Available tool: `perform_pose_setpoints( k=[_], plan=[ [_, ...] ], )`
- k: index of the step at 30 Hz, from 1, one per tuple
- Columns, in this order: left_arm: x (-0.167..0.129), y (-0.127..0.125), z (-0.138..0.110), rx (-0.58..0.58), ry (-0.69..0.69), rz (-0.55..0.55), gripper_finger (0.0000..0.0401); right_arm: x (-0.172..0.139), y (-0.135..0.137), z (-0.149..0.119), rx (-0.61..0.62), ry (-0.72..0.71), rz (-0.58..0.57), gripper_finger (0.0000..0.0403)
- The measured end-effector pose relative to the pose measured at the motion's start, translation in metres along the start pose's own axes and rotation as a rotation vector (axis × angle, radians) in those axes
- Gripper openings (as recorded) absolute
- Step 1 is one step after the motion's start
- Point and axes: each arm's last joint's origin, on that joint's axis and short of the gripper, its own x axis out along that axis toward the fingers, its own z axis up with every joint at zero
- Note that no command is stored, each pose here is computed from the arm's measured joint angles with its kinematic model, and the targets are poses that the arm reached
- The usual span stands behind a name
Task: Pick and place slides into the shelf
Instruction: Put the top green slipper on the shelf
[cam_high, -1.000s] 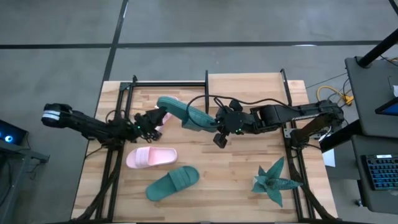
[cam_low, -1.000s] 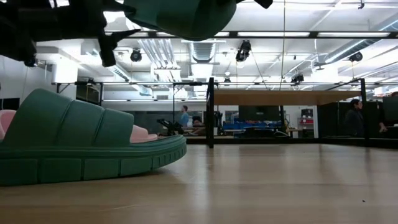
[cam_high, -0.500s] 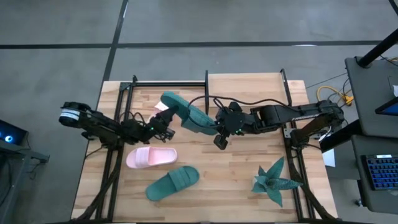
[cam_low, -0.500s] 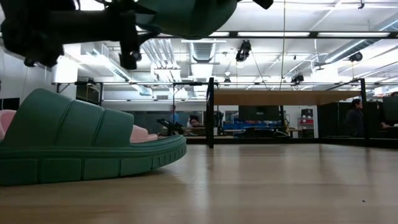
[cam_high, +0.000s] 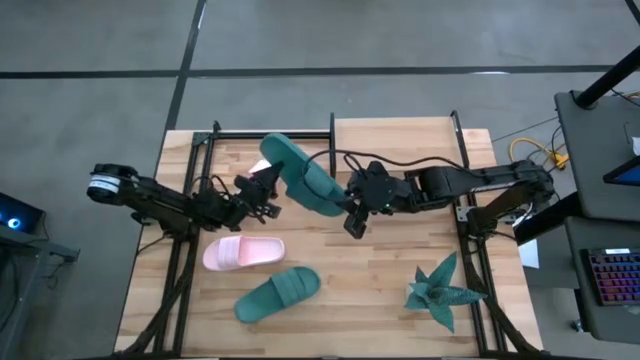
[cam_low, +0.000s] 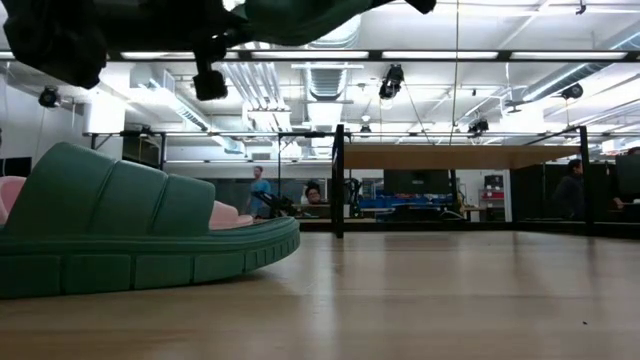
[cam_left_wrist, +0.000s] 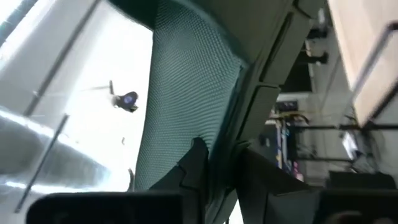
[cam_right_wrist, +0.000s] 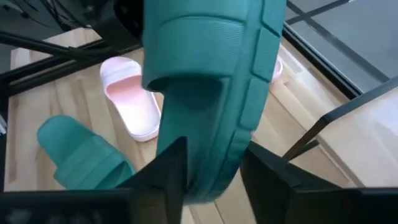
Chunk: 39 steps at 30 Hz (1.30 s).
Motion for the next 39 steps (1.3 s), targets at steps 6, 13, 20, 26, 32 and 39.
perform_pose_setpoints(
  k=[6, 13, 20, 26, 32, 39],
  plan=[
    [0.001, 0.004, -0.009, -0.153, 0.092, -0.034, 0.0032, -0.014, -0.002, 0.007, -0.063, -0.032, 0.021, 0.017],
    [0.002, -0.014, -0.014, -0.199, -0.009, -0.288, 0.003, -0.03, 0.011, 0.013, -0.388, -0.145, -0.063, 0.0163],
    [-0.002, -0.006, -0.019, -0.317, -0.138, -0.387, 0.003, -0.042, 0.034, 0.01, -0.826, -0.244, -0.148, 0.0149],
    [-0.002, -0.008, -0.018, -0.321, -0.167, -0.396, 0.0029, -0.029, 0.041, 0.003, -0.981, -0.195, -0.161, 0.0147],
    [-0.001, -0.02, -0.011, -0.301, -0.176, -0.448, 0.0028, 0.001, 0.052, -0.008, -1.156, -0.106, -0.216, 0.0164],
    [0.003, -0.021, -0.008, -0.283, -0.138, -0.447, 0.0028, 0.032, 0.061, -0.019, -1.309, -0.015, -0.306, 0.0175]
  ],
)
